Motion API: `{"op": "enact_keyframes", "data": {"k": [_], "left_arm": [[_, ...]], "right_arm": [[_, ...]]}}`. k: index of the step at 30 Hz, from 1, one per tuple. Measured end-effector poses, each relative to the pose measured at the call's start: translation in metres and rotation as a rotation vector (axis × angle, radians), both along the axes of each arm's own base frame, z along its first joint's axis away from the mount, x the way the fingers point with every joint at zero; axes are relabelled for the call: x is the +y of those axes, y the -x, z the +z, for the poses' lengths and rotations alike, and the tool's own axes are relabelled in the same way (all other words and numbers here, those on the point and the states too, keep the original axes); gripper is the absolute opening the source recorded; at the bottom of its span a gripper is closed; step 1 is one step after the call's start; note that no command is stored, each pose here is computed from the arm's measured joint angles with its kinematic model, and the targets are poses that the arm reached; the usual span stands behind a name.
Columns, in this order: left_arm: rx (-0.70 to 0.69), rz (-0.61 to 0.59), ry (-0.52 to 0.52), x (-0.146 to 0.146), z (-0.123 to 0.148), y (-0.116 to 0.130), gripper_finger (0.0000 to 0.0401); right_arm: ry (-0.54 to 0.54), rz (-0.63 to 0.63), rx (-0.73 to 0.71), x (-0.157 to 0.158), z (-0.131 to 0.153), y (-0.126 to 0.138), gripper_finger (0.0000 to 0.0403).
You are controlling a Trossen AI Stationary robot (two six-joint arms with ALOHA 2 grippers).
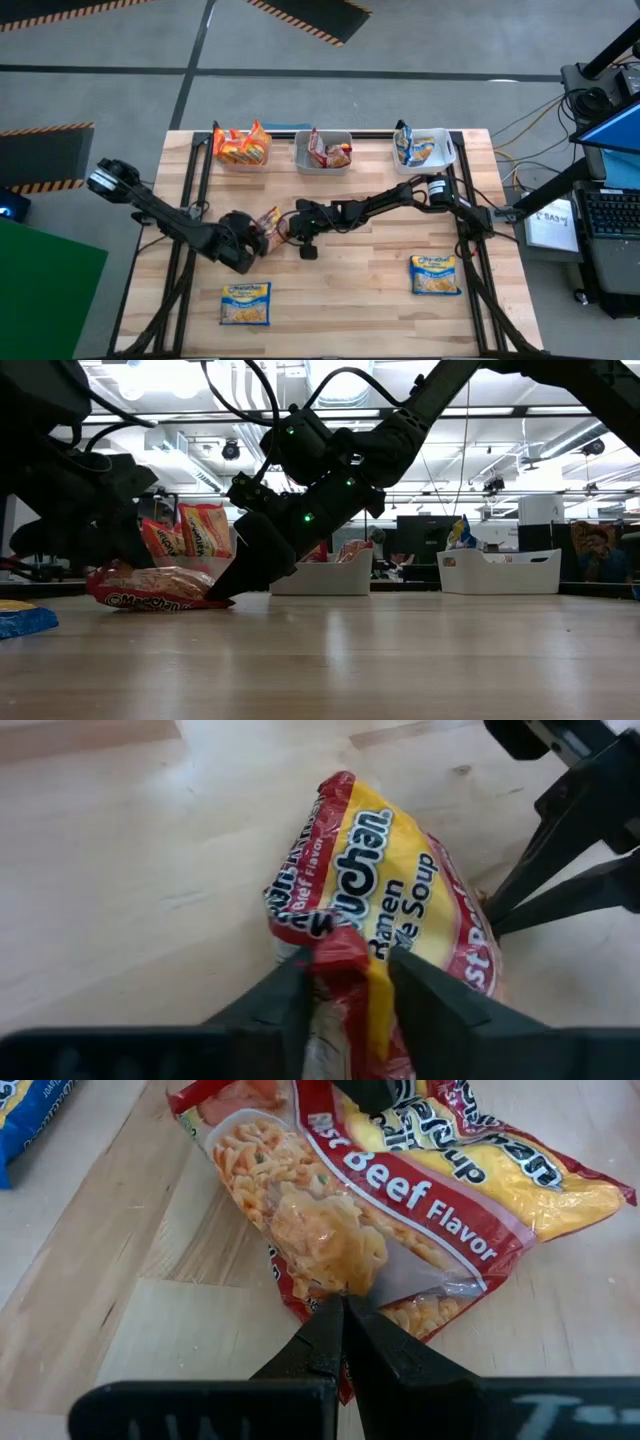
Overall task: Sort Maruchan noodles
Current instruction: Put the red noodle pack into the grey bin
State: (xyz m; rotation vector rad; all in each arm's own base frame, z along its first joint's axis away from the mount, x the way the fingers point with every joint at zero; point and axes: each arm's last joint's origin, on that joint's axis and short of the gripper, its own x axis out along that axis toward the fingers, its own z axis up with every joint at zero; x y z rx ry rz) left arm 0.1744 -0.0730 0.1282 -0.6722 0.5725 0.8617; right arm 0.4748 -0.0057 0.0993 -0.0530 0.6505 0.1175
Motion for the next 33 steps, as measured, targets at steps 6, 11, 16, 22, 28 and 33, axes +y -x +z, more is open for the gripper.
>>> {"op": "enact_keyframes", "data": {"k": [6,11,16,22,28,33], "left_arm": [[0.073,-0.013,-0.045,-0.003,0.010,-0.005,0.0015],[0.104,-0.067,-0.159,-0.005,0.032,-0.012,0.0009],[0.115,-0.109,-0.306,-0.007,0.059,-0.020,0.0001],[0.115,-0.141,-0.442,-0.007,0.085,-0.028,0.0000],[0.135,-0.154,-0.548,-0.002,0.109,-0.040,0.0000],[0.161,-0.122,-0.622,0.008,0.127,-0.050,0.0000]], "right_arm": [[0.006,-0.001,0.010,0.000,0.010,0.003,0.0009],[0.019,0.006,0.032,0.000,0.028,0.009,0.0009],[0.037,0.003,-0.001,0.000,0.058,0.021,0.0009],[0.102,-0.054,-0.062,-0.002,0.098,0.051,0.0009],[0.175,-0.103,-0.128,-0.004,0.138,0.094,0.0009],[0.263,-0.163,-0.205,-0.007,0.168,0.133,0.0009]]}}
